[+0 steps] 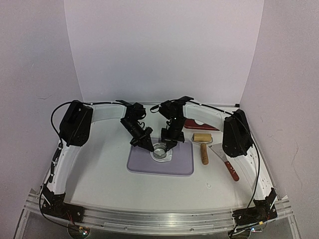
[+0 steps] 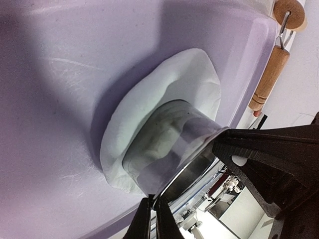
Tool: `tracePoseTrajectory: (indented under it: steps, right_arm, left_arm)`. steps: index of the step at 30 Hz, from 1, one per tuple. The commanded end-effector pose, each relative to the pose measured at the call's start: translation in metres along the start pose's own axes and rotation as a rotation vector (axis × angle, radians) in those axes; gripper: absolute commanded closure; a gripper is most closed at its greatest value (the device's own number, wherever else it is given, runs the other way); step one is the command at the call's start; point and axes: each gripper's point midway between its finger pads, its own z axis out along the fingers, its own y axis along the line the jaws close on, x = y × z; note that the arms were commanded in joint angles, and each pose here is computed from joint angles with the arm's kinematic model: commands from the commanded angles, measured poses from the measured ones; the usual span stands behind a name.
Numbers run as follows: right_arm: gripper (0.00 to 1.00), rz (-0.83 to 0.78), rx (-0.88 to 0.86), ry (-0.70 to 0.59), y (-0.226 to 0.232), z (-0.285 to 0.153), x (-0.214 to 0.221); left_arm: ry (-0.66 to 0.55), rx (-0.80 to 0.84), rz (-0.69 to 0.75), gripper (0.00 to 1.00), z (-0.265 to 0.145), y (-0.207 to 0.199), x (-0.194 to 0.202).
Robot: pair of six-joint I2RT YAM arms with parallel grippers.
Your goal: Roll out the dumpling wrappers from the dough
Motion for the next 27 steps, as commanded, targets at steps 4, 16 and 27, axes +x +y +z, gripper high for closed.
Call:
tracePoseTrajectory:
  steps: [4,16,27]
  right_arm:
    - [1.00,0.136,0.102,0.073,-0.051,0.020,0.035]
    - [1.00,0.132,0.138,0.119,-0.057,0.023,0.072]
    - [1.00,0.099,-0.002,-0.038,0.000,0.023,-0.020]
  left_arm:
    - [0.023,-0.193,-0.019,0.95,0.012,0.025,0.000]
    - [0.005,-0.161,0.004,0.95,0.012,0.014,-0.019]
    - [-0.019,-0.233,-0.050,0.95,-0.002,0.035,-0.005]
